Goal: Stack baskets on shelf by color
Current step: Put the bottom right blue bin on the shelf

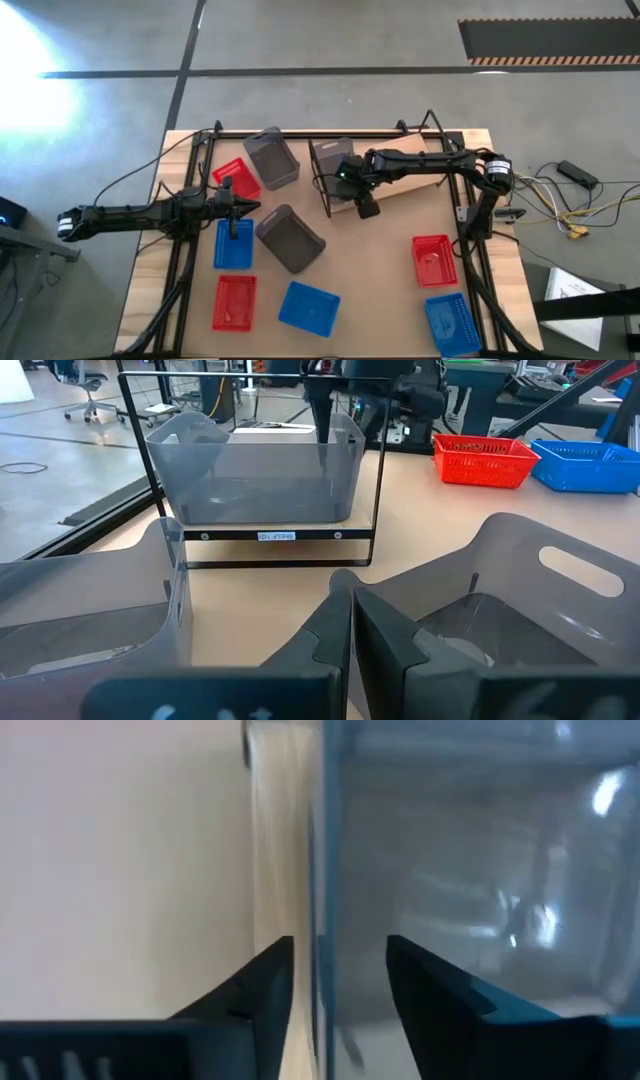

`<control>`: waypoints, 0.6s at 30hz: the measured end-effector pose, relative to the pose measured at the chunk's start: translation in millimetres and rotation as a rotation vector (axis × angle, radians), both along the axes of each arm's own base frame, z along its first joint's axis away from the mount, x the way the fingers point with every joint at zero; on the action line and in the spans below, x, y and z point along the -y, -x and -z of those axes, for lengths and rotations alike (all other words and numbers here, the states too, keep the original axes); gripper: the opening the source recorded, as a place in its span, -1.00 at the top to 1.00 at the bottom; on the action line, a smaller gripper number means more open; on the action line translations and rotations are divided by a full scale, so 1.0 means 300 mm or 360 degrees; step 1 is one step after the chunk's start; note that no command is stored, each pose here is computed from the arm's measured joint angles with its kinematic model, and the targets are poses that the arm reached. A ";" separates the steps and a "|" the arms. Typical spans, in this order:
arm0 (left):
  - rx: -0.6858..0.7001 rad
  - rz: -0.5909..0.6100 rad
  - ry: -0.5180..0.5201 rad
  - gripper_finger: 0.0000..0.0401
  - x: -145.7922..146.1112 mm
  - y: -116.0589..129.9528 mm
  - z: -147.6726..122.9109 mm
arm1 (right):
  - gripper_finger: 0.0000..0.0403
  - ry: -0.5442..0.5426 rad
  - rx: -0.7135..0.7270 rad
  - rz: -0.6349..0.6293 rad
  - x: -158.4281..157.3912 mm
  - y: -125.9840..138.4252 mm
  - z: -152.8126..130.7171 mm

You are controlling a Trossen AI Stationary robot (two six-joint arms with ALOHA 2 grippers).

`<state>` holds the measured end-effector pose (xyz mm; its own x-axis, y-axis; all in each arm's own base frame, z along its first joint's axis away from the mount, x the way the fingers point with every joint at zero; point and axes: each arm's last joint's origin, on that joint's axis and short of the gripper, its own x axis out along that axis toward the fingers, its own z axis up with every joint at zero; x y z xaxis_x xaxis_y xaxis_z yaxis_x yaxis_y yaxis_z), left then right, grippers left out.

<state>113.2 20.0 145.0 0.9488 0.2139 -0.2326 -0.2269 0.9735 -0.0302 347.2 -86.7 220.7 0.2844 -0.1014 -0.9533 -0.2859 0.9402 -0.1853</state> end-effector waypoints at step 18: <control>0.0000 0.0001 0.0000 1.00 0.000 0.000 0.000 | 0.32 -0.0329 0.0134 0.0536 -0.337 0.300 -0.259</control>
